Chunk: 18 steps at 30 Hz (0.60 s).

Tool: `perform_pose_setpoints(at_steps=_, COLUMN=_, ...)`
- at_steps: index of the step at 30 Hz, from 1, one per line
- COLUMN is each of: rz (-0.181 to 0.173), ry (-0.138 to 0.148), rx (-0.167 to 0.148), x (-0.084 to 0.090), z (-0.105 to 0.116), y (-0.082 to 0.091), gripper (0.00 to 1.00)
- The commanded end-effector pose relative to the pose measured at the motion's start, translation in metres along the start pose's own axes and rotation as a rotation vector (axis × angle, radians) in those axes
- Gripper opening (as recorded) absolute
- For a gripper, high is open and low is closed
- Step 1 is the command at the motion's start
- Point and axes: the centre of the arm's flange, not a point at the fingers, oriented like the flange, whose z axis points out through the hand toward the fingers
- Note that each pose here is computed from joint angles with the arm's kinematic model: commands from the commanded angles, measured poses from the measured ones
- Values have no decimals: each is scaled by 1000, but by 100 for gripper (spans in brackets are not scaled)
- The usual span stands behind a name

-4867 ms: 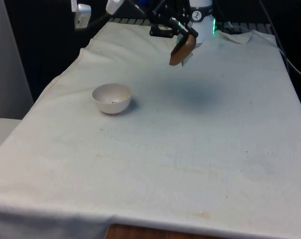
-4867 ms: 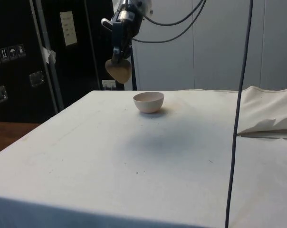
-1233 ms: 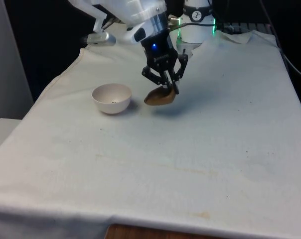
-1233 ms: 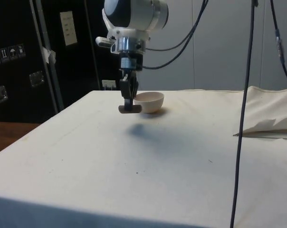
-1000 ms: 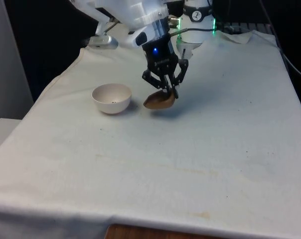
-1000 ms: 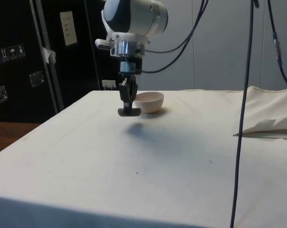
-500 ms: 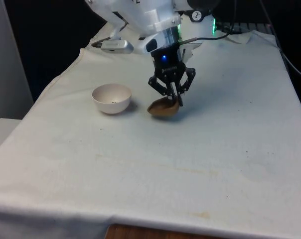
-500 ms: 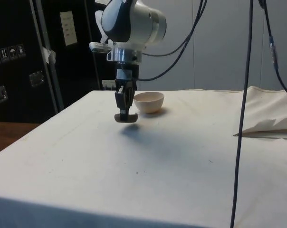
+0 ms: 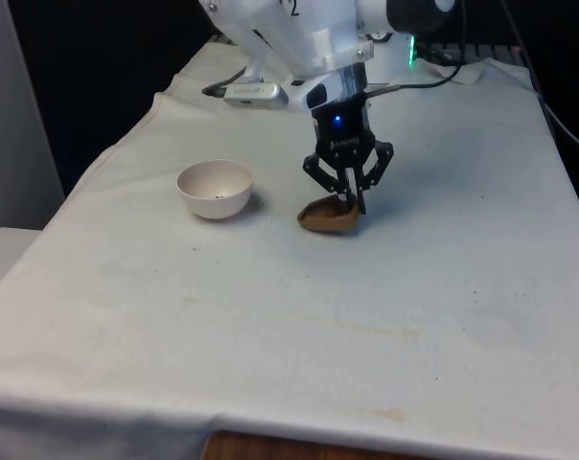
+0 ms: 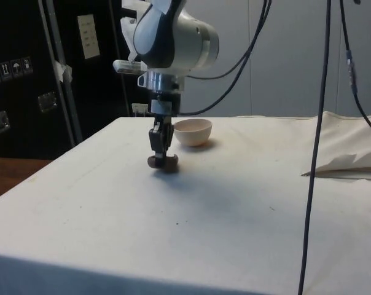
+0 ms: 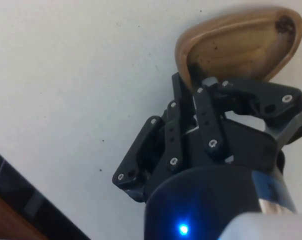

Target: Pour the coffee beans from the cup into the bowl.

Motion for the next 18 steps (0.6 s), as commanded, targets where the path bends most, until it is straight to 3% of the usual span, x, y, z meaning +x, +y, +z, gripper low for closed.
perform_pose_setpoints(at_steps=1, rz=2, ry=3, rx=-19, x=-3, z=4, y=-2, gripper=0)
perform_pose_setpoints(at_steps=5, rz=-7, ry=19, rx=-39, x=-7, z=10, y=-8, gripper=0)
perform_pose_setpoints(at_steps=6, rz=-10, ry=23, rx=-27, x=-5, z=5, y=-7, gripper=0)
perform_pose_setpoints(at_steps=8, rz=-9, ry=22, rx=-44, x=-8, z=12, y=-10, gripper=1)
perform_pose_setpoints(at_steps=15, rz=-12, ry=24, rx=-52, x=-11, z=16, y=-13, gripper=42)
perform_pose_setpoints(at_steps=16, rz=-16, ry=25, rx=-38, x=-9, z=14, y=-13, gripper=47)
perform_pose_setpoints(at_steps=17, rz=-12, ry=24, rx=-52, x=-11, z=16, y=-13, gripper=47)
perform_pose_setpoints(at_steps=18, rz=-13, ry=25, rx=-52, x=-11, z=16, y=-14, gripper=58)
